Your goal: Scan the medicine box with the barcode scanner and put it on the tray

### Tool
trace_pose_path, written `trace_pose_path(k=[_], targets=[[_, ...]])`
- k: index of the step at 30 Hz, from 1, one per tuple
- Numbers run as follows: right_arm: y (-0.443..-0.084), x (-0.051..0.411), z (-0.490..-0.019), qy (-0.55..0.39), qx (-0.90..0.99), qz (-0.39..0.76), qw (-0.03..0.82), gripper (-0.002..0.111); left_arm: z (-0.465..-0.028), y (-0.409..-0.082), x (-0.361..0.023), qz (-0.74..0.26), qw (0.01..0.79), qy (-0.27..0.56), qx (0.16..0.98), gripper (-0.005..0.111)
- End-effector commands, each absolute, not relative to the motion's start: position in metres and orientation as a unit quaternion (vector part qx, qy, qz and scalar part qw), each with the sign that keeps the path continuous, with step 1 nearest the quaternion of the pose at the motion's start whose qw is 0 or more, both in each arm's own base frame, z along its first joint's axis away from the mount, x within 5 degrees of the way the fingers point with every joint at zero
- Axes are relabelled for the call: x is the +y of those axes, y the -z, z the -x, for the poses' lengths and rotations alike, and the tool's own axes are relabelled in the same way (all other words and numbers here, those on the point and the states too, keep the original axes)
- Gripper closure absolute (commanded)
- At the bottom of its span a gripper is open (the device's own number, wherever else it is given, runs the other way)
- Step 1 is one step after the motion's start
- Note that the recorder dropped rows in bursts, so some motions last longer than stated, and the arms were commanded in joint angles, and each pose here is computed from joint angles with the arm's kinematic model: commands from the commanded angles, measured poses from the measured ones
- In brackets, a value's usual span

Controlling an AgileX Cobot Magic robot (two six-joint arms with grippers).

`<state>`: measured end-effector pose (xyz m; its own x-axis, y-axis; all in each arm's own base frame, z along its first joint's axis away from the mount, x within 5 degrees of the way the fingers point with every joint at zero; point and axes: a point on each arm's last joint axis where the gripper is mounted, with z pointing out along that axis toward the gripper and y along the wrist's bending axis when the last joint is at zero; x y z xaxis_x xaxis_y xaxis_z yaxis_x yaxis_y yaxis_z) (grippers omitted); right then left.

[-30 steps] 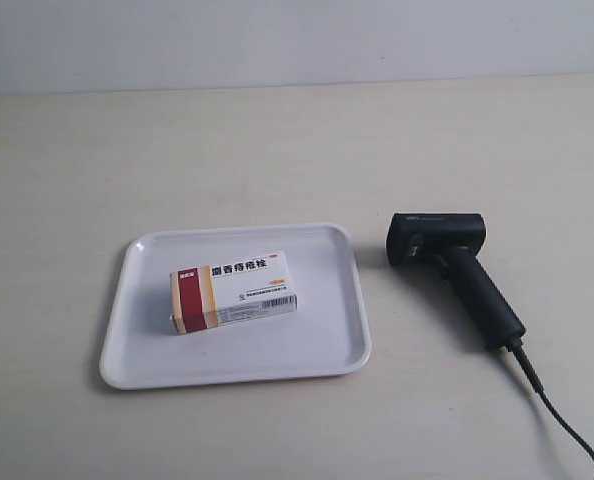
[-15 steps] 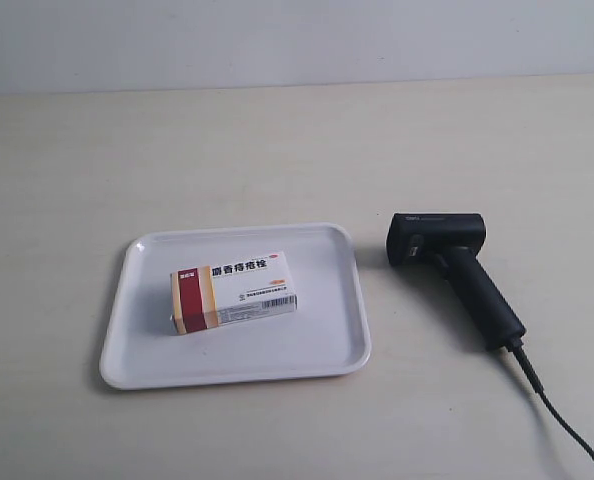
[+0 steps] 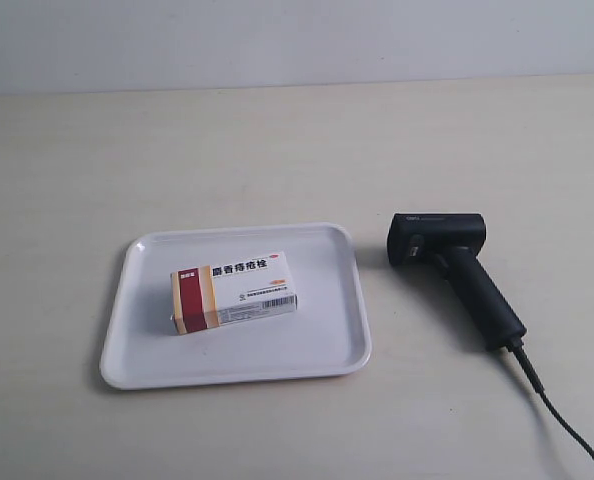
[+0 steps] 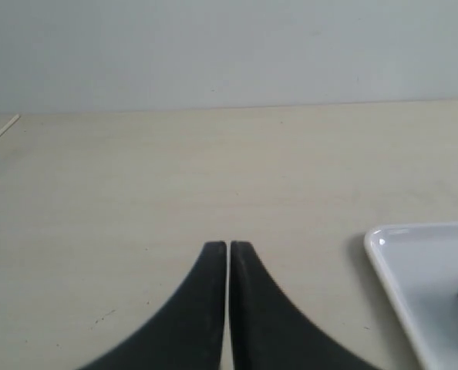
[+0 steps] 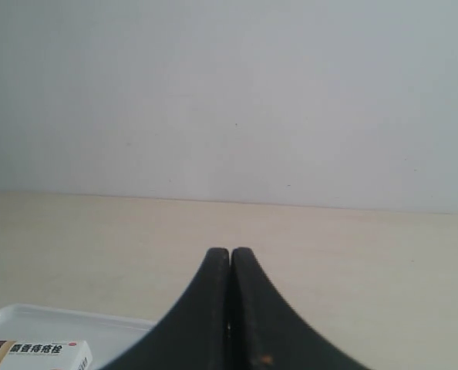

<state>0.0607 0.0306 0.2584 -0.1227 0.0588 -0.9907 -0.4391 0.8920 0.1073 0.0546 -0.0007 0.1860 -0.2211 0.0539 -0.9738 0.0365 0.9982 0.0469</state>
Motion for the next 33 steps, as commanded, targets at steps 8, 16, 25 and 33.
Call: trace_pose_path(k=[8,16,25,33], targets=[[-0.224,0.030,-0.061,-0.190,0.728,0.133,0.646,0.108,-0.054,-0.185,-0.001,-0.029,0.625,-0.009,0.780,0.103],[-0.195,0.030,-0.060,-0.186,0.749,0.133,0.621,0.108,-0.054,-0.185,-0.001,-0.029,0.625,-0.009,0.780,0.103],[-0.199,0.026,-0.057,-0.184,0.734,0.109,0.645,0.108,-0.054,-0.185,-0.001,-0.030,0.625,-0.010,0.780,0.103],[-0.206,0.009,-0.056,-0.098,0.704,0.012,0.703,0.108,-0.054,-0.185,-0.001,-0.030,0.624,-0.010,0.780,0.103]])
